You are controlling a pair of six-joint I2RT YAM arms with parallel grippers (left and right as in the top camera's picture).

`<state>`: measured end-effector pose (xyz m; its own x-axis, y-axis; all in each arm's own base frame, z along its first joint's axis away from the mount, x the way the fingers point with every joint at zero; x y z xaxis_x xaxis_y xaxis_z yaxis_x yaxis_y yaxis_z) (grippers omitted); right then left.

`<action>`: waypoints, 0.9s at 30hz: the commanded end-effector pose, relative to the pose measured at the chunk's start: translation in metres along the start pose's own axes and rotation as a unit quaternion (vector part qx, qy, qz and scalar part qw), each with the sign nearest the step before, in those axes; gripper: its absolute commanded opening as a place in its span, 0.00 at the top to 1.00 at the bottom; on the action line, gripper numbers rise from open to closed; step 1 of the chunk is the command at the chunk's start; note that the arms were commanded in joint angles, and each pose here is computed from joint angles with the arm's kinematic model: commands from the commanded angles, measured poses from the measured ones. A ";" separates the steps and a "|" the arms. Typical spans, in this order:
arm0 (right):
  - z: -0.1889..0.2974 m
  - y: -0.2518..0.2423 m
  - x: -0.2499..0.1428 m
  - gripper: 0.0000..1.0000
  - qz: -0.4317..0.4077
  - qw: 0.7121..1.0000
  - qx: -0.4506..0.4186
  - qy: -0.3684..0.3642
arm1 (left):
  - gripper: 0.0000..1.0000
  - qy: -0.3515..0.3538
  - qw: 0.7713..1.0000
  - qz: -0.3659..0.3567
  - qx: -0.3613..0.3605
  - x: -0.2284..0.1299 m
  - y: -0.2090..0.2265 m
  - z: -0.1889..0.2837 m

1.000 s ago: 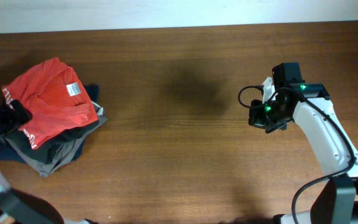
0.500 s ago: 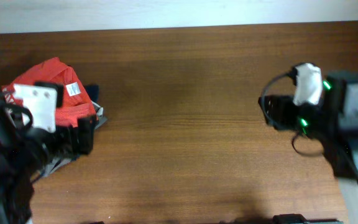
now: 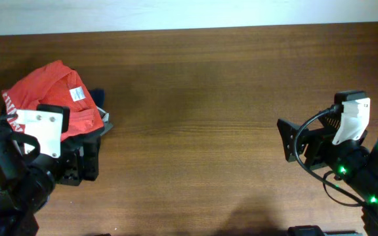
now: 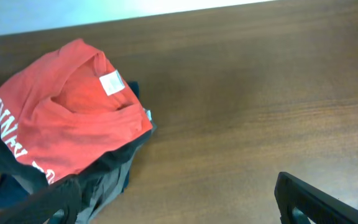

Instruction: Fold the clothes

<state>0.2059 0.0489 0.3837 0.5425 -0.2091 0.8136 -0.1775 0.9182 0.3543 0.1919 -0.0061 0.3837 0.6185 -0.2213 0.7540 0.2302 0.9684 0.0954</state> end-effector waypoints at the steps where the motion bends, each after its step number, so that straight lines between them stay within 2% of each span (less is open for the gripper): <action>1: 0.000 0.000 0.003 0.01 0.001 1.000 0.002 -0.001 | 0.01 0.011 1.000 0.006 0.001 -0.005 -0.001 0.001; 11: -0.003 -0.011 0.002 0.01 0.018 0.999 -0.034 0.000 | 0.01 0.044 0.999 0.013 -0.010 -0.019 -0.006 0.001; 14: 0.007 -0.013 0.002 0.01 0.065 0.996 -0.047 -0.025 | 0.01 0.045 0.999 0.014 -0.010 -0.019 -0.006 0.001; 17: 0.017 -0.020 -0.005 0.01 0.078 0.992 -0.072 -0.069 | 0.01 0.045 0.999 0.014 -0.010 -0.019 -0.006 0.001; 22: 0.012 -0.041 -0.047 0.01 0.087 0.984 -0.093 -0.122 | 0.01 0.045 0.999 0.014 -0.010 -0.019 -0.006 0.001; 27: -0.016 -0.062 -0.105 0.01 0.090 0.984 -0.083 -0.132 | 0.01 0.045 0.999 0.014 -0.010 -0.019 -0.006 0.001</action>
<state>0.1717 0.0229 0.3018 0.2603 -0.1055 0.9597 -0.1261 0.9818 0.1422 0.1782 -0.0071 0.3691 0.6880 -0.2100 0.6947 0.2325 0.9705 0.0631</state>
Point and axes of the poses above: each gripper's point midway between its finger pads, its own z axis back along the fingers, its own y axis along the line the jaws close on, x = y × z, the point moved 3 cm from there along z, back along the fingers, and after that the axes turned 7 degrees about -z, right-handed, at the moved point
